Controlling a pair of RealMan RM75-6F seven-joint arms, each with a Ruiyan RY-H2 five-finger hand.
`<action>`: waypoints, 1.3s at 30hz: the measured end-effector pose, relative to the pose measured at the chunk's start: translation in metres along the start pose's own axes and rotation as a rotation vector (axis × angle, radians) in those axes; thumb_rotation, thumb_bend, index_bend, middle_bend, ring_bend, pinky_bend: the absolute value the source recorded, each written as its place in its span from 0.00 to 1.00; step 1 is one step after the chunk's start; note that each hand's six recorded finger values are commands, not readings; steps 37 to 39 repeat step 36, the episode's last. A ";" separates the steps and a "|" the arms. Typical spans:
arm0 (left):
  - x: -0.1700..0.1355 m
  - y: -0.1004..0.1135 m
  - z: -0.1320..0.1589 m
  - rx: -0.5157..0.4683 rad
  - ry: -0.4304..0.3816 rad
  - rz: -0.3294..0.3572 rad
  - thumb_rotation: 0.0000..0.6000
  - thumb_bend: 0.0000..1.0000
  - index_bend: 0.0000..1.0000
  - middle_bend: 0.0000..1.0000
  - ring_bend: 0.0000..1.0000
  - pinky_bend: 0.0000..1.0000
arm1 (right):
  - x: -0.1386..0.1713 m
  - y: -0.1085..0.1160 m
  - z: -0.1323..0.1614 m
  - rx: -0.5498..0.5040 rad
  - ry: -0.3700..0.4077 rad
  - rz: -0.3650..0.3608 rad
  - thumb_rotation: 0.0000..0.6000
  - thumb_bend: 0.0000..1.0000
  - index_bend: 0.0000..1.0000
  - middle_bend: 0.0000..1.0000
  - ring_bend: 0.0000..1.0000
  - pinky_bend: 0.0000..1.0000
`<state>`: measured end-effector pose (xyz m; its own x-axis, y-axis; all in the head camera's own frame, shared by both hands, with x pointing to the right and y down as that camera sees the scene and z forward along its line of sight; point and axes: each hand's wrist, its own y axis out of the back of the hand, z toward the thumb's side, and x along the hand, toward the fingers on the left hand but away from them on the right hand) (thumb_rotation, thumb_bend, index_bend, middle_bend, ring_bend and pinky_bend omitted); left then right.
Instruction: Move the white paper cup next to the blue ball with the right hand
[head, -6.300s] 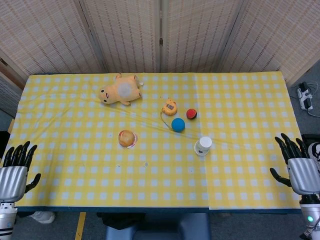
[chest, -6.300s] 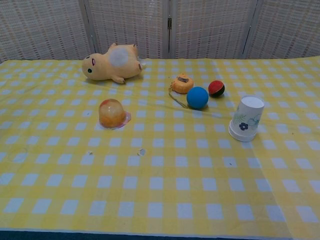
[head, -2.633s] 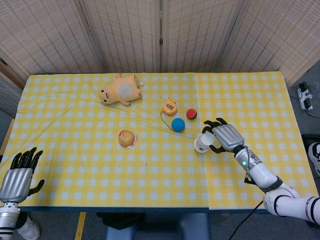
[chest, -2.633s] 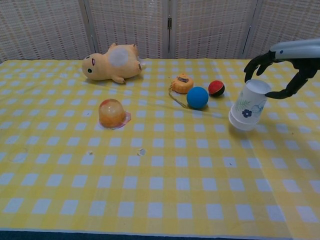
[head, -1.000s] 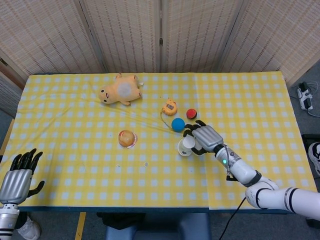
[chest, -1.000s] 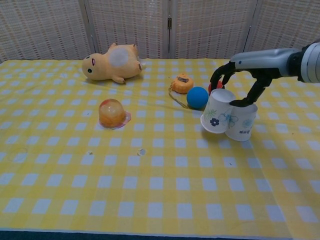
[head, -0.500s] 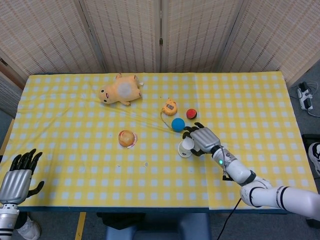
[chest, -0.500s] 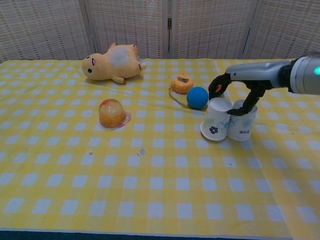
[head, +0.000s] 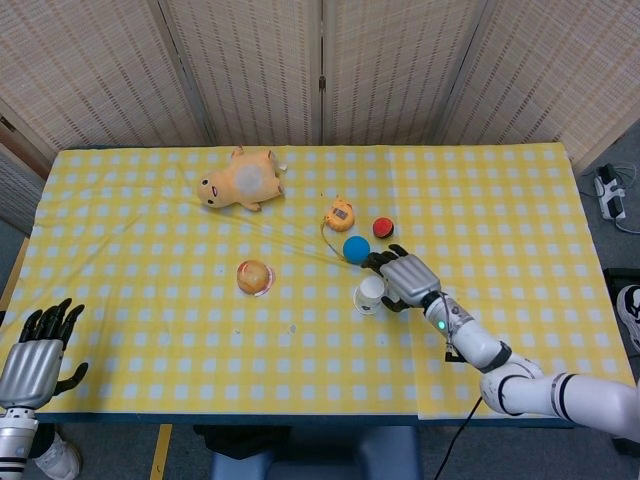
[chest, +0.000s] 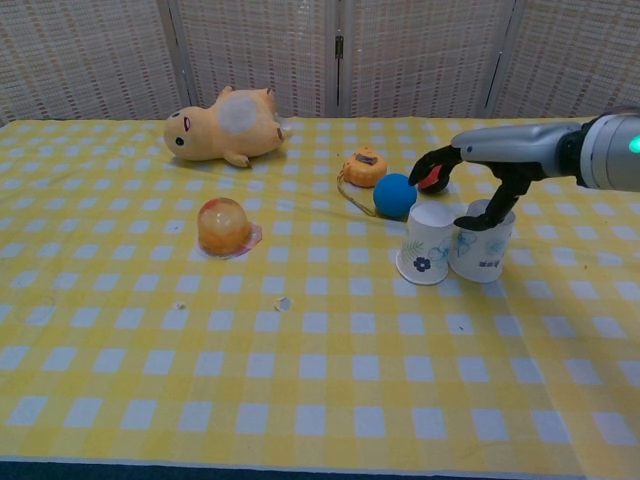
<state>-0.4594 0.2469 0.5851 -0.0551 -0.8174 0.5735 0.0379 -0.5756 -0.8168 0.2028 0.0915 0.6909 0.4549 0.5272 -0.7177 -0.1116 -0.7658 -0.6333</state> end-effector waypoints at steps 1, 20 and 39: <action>0.000 0.000 0.000 0.000 -0.001 0.000 1.00 0.36 0.06 0.04 0.06 0.02 | 0.000 0.000 0.000 -0.001 0.000 -0.001 1.00 0.45 0.17 0.13 0.14 0.06; 0.004 0.009 0.008 -0.001 -0.022 0.091 1.00 0.36 0.06 0.04 0.06 0.03 | 0.082 0.037 -0.048 -0.065 -0.085 -0.338 1.00 0.45 0.16 0.11 0.14 0.06; 0.002 0.017 0.033 -0.002 -0.070 0.181 1.00 0.36 0.06 0.04 0.06 0.03 | 0.215 -0.022 -0.102 -0.191 -0.254 -0.498 1.00 0.45 0.16 0.10 0.12 0.06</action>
